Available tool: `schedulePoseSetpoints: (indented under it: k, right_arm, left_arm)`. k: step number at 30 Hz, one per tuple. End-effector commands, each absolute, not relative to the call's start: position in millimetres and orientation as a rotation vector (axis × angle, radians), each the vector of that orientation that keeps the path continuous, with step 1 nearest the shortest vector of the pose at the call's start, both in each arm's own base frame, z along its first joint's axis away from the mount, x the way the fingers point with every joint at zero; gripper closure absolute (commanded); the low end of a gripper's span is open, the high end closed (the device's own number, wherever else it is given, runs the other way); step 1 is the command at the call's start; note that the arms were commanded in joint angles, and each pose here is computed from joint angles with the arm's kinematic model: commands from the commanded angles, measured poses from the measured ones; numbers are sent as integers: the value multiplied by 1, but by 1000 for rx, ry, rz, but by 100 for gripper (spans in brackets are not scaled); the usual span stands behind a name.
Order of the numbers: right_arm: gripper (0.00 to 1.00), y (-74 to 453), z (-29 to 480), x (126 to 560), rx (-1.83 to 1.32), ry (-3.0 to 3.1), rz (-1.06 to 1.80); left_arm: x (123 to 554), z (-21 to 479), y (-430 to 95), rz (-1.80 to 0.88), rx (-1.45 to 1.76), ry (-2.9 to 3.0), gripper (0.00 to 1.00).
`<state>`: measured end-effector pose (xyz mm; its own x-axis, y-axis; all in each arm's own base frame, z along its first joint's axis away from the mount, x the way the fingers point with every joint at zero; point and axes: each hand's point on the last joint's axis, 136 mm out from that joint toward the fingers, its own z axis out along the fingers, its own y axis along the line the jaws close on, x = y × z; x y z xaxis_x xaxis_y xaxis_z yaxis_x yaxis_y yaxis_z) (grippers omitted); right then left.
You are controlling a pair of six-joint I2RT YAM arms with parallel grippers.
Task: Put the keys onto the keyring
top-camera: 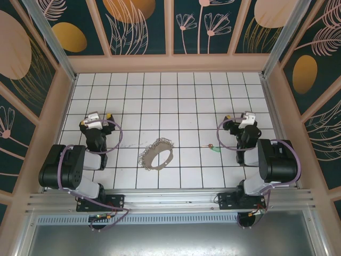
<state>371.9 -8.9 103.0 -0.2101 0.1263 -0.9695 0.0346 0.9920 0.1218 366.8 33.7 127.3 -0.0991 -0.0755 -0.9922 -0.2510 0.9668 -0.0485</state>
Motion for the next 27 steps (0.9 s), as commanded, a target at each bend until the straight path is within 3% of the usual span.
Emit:
schedulePoseSetpoints:
  k: [1,27]
  right_arm:
    - [1,-8,121,378,94,1721,85]
    - [1,-9,122,378,98,1715,93]
  left_arm:
    - [370,138,34,129,-260,1627,1]
    - [371,138,28,112,-220,1635,1]
